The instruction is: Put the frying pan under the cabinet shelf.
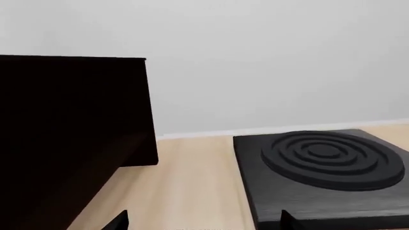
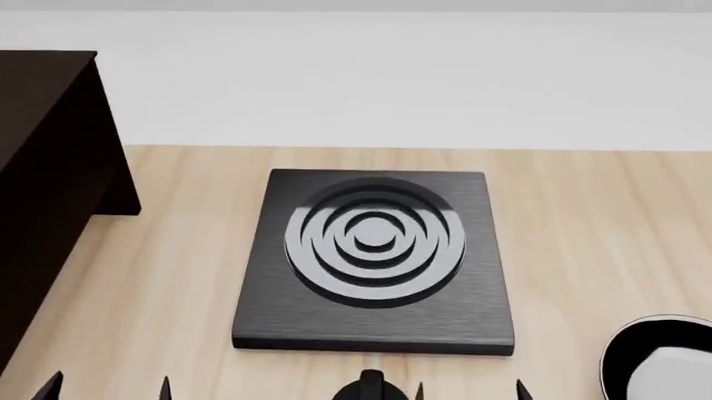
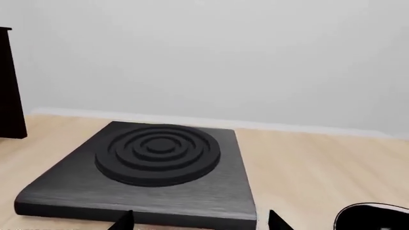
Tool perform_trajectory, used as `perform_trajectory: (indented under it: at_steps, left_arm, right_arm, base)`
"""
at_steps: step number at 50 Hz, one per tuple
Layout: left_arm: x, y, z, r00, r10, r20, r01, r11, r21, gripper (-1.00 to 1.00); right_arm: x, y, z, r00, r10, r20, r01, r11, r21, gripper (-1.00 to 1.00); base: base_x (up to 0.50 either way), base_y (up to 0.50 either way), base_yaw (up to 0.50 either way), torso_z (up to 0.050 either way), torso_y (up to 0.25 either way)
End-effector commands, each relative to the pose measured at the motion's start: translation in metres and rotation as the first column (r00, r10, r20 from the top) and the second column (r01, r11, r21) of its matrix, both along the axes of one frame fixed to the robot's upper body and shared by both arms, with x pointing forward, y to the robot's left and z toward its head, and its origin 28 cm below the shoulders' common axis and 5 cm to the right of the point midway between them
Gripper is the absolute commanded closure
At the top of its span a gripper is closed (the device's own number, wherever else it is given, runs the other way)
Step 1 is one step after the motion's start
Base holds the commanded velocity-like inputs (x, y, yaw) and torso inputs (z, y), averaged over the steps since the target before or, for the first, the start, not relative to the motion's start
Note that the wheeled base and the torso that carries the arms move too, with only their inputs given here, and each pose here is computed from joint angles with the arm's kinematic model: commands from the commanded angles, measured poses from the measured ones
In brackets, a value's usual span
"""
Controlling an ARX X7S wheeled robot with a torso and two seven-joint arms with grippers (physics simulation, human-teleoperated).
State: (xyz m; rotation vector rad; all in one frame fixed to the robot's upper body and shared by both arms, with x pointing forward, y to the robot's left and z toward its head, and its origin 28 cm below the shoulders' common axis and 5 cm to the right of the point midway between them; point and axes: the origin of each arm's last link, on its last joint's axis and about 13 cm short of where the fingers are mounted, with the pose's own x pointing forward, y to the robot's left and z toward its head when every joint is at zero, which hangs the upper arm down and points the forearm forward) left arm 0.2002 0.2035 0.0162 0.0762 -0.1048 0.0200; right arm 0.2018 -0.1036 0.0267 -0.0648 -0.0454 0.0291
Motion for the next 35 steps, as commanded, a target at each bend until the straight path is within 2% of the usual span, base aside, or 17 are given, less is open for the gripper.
perform_trajectory:
  at_steps: [1,14,24,25,27,28,35]
  left_arm:
    - [0.004,0.001,-0.002,0.996,0.085,-0.002,-0.085,0.996,-0.005,-1.0]
    - [0.003,0.002,-0.002,0.997,0.074,0.0,-0.074,0.997,-0.03,-1.0]
    - [0.0,0.001,-0.001,0.999,0.045,0.004,-0.045,0.998,-0.037,-1.0]
    - [0.0,0.001,-0.001,0.999,0.04,0.004,-0.04,0.999,-0.033,-1.0]
    - [0.0,0.0,-0.002,0.999,0.035,0.003,-0.035,0.999,-0.03,-1.0]
    - [-0.001,0.0,-0.002,0.999,0.035,0.004,-0.035,0.999,-0.027,-1.0]
    - [-0.001,0.0,-0.001,0.999,0.034,0.006,-0.034,0.999,-0.018,-1.0]
  right_arm:
    - [-0.015,-0.018,0.011,0.996,-0.08,-0.025,0.079,0.996,-0.032,-1.0]
    - [-0.04,-0.035,0.022,0.983,-0.165,-0.077,0.164,0.986,-0.017,-1.0]
    - [-0.057,-0.047,0.032,0.974,-0.2,-0.108,0.194,0.979,-0.07,-1.0]
    - [-0.06,-0.048,0.034,0.971,-0.214,-0.109,0.203,0.974,-0.101,-1.0]
    - [-0.064,-0.051,0.036,0.969,-0.218,-0.119,0.208,0.974,-0.086,-1.0]
    - [-0.067,-0.052,0.037,0.965,-0.23,-0.122,0.217,0.97,-0.111,-1.0]
    - [-0.078,-0.058,0.04,0.956,-0.26,-0.137,0.244,0.962,-0.123,-1.0]
  base:
    - [0.0,0.0,0.0,0.0,0.0]
    - [0.0,0.0,0.0,0.0,0.0]
    - [0.0,0.0,0.0,0.0,0.0]
    - [0.0,0.0,0.0,0.0,0.0]
    - [0.0,0.0,0.0,0.0,0.0]
    - [0.0,0.0,0.0,0.0,0.0]
    - [0.0,0.0,0.0,0.0,0.0]
